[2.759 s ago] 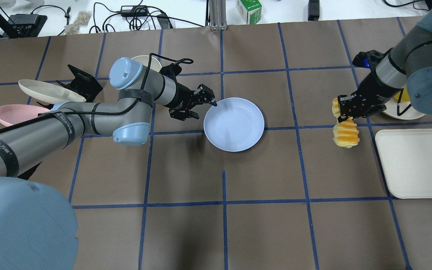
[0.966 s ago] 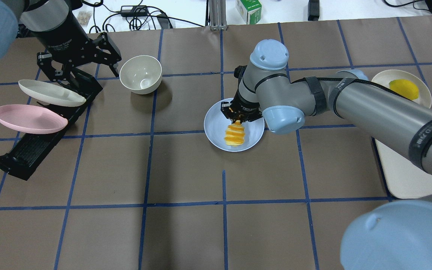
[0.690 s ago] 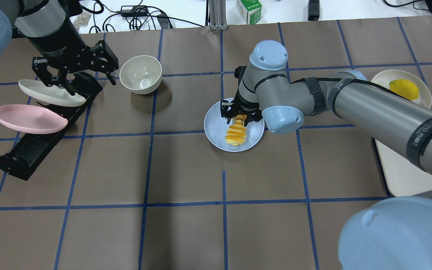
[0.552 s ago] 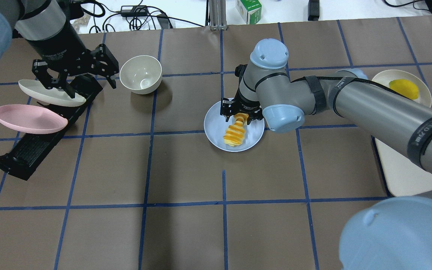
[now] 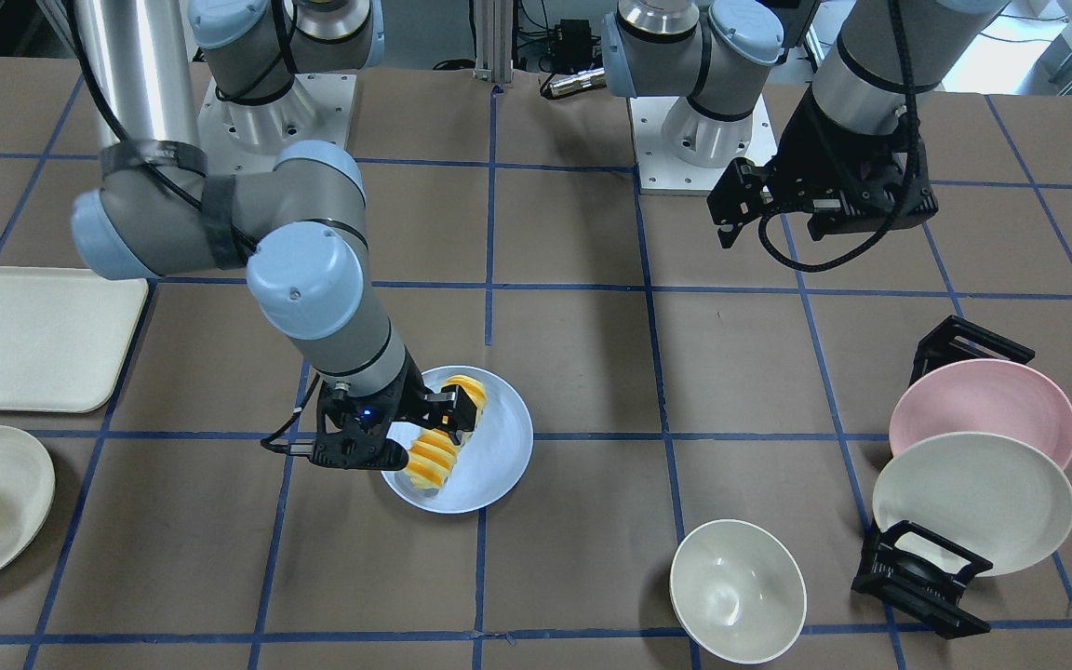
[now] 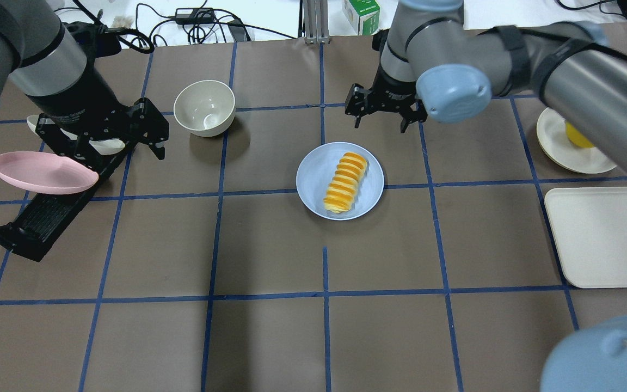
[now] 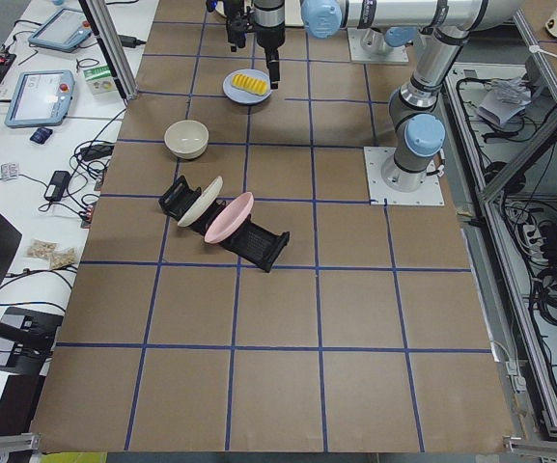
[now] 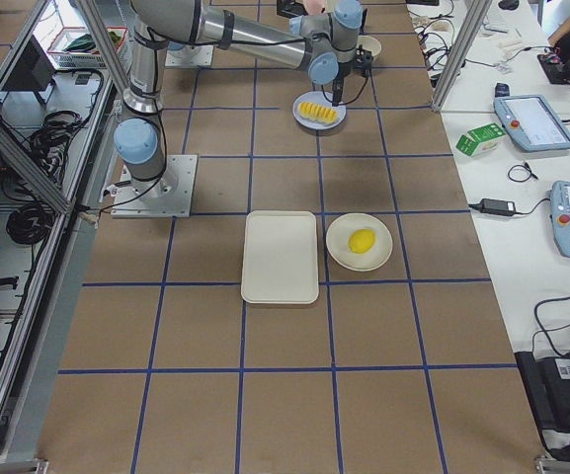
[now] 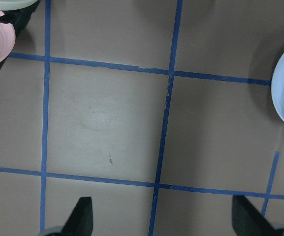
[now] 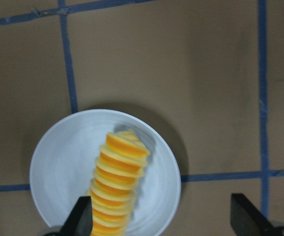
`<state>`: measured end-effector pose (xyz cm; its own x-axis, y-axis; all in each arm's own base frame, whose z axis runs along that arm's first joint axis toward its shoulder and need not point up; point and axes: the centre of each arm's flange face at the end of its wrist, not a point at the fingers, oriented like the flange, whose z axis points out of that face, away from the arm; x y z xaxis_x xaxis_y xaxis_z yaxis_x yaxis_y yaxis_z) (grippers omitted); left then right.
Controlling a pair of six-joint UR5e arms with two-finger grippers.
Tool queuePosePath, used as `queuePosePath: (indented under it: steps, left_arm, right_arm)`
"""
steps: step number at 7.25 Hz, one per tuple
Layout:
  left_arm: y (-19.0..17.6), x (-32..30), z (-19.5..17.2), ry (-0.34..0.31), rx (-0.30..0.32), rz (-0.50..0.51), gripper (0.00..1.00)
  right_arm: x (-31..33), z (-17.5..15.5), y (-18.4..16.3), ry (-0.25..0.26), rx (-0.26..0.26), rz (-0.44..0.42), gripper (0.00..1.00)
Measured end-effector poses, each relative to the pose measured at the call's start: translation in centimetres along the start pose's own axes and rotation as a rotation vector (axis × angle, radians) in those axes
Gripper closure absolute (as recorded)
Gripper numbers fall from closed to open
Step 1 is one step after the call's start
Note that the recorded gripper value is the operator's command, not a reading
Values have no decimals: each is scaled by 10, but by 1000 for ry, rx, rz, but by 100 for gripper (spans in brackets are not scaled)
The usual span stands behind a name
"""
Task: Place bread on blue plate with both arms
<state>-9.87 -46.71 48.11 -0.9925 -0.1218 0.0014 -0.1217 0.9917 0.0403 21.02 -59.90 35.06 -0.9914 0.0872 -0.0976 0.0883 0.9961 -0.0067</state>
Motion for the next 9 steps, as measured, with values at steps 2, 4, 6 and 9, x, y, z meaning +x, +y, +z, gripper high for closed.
queuePosePath:
  steps: [2, 4, 6, 9]
  left_arm:
    - [1, -5, -3, -1, 9, -7, 0]
    - [0, -5, -3, 0, 11, -8, 0]
    - [0, -5, -4, 0, 13, -9, 0]
    - [-1, -5, -3, -1, 11, -9, 0]
  right_arm:
    - [54, -76, 35, 47, -4, -36, 0]
    - [68, -134, 78, 84, 30, -60, 0]
    - [69, -142, 82, 100, 23, -65, 0]
    - [66, -131, 90, 107, 6, -78, 0]
